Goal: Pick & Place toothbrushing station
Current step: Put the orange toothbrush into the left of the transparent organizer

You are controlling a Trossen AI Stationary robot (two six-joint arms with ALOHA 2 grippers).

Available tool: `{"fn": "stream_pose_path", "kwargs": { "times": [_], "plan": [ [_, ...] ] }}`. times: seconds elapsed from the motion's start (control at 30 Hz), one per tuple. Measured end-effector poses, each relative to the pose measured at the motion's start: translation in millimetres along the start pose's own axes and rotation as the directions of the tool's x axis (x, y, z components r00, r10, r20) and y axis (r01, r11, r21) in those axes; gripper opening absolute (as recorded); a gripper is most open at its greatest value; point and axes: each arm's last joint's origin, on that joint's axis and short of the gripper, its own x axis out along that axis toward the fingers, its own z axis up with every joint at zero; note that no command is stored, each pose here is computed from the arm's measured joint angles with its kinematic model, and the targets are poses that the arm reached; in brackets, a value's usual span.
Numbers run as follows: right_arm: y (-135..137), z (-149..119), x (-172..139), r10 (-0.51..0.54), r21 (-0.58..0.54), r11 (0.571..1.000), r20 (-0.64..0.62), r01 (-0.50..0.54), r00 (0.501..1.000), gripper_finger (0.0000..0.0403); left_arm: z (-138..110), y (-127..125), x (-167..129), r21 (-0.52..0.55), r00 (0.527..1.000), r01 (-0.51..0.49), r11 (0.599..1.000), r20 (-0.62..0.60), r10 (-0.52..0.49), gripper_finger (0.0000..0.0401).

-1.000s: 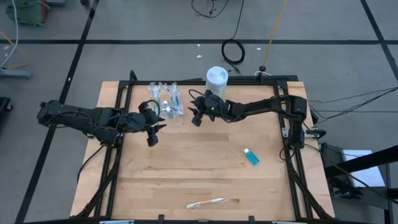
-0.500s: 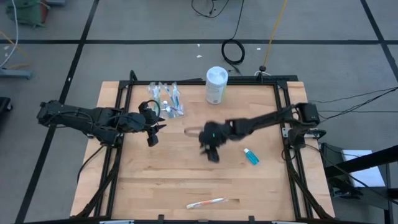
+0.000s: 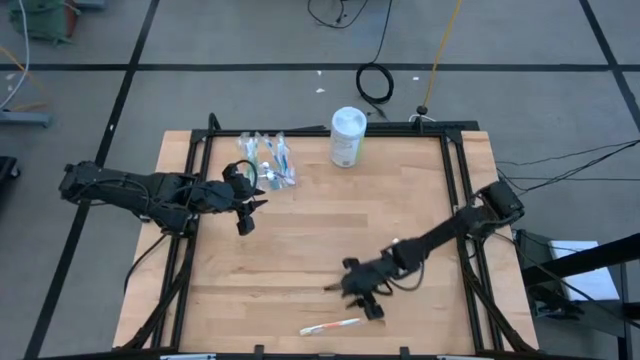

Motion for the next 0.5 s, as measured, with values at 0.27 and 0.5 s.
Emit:
{"fn": "stream_pose_path", "kwargs": {
  "times": [0.27, 0.5],
  "plan": [
    [36, -18, 7, 0.091, -0.117, 0.991, 0.185, -0.07, 0.979, 0.0141, 0, 0, 0, -0.001, 1.0, 0.013, 1.0, -0.003, -0.013, 0.0118],
    [28, -44, 25, 0.035, -0.064, 0.998, 0.209, -0.022, 0.977, 0.0141, 0, -1, 0, 0.01, 1.0, 0.024, 1.0, -0.005, -0.024, 0.0118]
  ]
}}
